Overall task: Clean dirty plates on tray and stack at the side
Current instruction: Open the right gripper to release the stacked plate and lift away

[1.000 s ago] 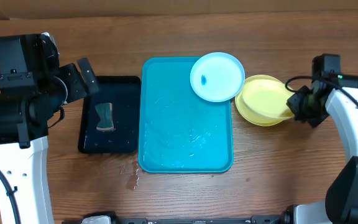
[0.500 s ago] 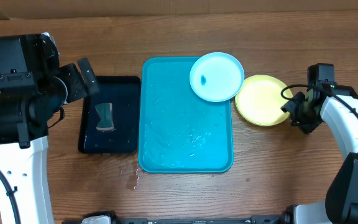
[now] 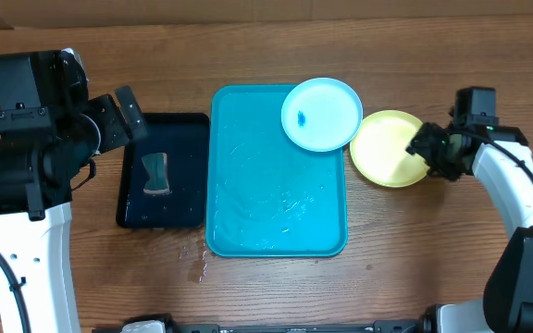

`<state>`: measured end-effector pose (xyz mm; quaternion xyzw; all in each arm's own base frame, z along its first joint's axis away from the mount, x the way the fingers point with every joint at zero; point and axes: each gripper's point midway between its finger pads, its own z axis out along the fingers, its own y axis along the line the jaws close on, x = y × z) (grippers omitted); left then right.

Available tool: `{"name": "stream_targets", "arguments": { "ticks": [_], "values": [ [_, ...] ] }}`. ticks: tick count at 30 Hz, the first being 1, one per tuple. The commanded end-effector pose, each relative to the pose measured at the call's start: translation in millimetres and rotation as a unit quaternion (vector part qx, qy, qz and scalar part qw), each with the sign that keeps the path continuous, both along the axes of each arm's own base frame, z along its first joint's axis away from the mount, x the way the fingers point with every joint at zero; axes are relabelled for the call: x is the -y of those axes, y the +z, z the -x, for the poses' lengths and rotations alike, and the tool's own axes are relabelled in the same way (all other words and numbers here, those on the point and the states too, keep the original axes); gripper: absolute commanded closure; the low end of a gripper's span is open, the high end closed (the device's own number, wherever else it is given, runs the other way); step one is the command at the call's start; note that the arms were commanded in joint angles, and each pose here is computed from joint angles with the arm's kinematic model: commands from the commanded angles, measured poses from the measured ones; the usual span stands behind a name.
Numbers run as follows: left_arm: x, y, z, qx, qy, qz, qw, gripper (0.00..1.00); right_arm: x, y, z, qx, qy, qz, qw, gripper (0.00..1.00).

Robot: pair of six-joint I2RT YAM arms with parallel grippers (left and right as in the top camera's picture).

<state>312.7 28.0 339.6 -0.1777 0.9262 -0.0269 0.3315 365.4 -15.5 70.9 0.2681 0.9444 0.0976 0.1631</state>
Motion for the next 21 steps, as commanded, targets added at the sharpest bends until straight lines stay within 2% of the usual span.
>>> {"name": "stream_targets", "arguments": {
  "ticks": [1, 6, 12, 21],
  "values": [
    [2, 2, -3, 0.003, 0.001, 0.006, 1.000, 0.00, -32, 29, -23, 0.068, 0.091, -0.002, 0.994, 0.31],
    [2, 2, -3, 0.003, 0.001, 0.006, 1.000, 0.00, -79, 53, -57, 0.163, 0.200, 0.048, 0.965, 0.37],
    [2, 2, -3, 0.003, 0.001, 0.006, 1.000, 0.00, -97, 54, -81, 0.205, 0.202, 0.113, 0.951, 0.37],
    [2, 2, -3, 0.003, 0.001, 0.006, 1.000, 0.00, -103, 19, -106, 0.213, 0.200, 0.123, 0.949, 0.37]
  ]
}}
